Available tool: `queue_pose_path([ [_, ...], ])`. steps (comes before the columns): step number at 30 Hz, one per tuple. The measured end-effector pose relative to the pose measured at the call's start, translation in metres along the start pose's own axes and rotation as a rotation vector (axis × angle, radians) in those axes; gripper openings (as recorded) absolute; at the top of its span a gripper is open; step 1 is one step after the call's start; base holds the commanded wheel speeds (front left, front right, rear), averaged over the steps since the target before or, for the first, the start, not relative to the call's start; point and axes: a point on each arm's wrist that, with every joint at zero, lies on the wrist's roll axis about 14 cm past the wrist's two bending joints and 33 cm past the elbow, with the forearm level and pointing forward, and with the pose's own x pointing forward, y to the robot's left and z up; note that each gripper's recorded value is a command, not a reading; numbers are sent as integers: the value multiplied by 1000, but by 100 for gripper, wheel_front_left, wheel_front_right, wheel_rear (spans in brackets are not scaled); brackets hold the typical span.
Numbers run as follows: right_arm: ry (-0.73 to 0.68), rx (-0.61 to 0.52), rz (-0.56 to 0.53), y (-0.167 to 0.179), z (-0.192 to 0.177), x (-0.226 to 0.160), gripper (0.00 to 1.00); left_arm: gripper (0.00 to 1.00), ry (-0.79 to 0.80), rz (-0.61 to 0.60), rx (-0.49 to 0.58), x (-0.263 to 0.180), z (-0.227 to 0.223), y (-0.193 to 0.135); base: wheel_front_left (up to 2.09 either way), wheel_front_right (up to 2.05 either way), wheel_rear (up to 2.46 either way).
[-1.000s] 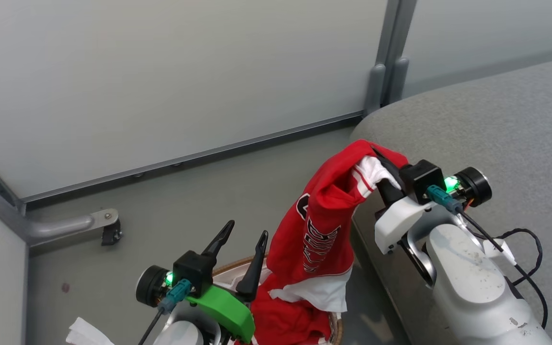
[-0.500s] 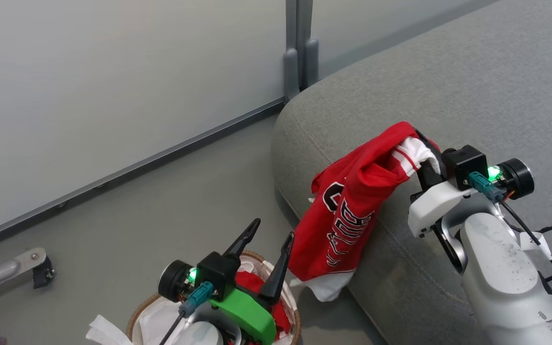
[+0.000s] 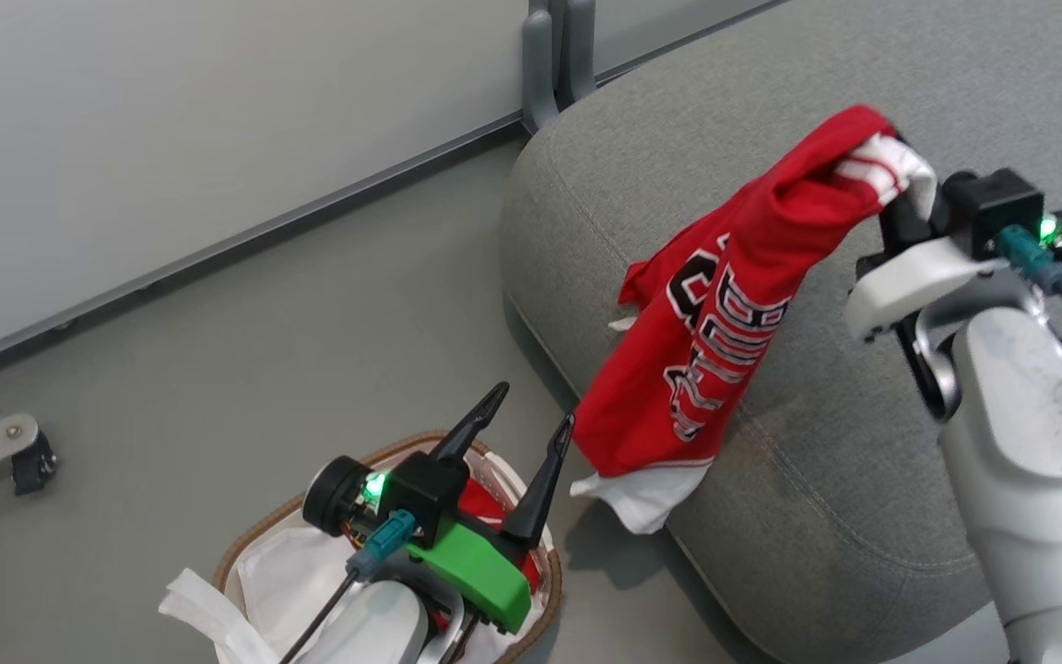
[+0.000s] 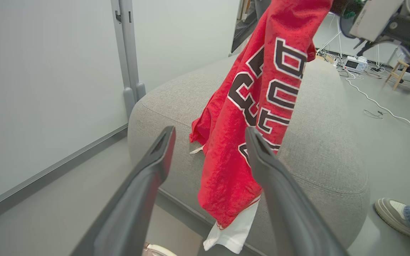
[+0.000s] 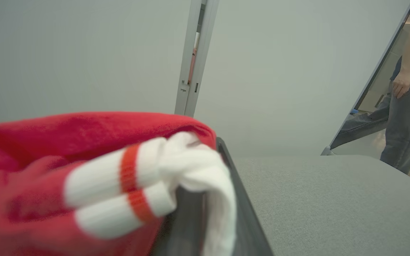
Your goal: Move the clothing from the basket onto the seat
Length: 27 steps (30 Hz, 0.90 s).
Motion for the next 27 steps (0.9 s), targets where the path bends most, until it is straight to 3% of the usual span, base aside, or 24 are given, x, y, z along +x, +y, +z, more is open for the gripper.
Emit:
queue_pose_path([
  [8, -193, -163, -28, -31, 74, 87, 0, 100, -6, 37, 5, 8, -7, 43, 0, 0, 0],
  [14, -265, -240, -110, -64, 99, 131, 0, 100, -9, 69, -12, 12, -18, 73, 0, 0, 0],
  [22, -70, -257, -78, -47, 5, 167, 0, 100, 21, 127, -38, 7, -46, 111, 0, 0, 0],
  [27, 110, -206, -49, -22, -85, 164, 0, 100, 54, 170, -66, 1, -71, 134, 0, 0, 0],
])
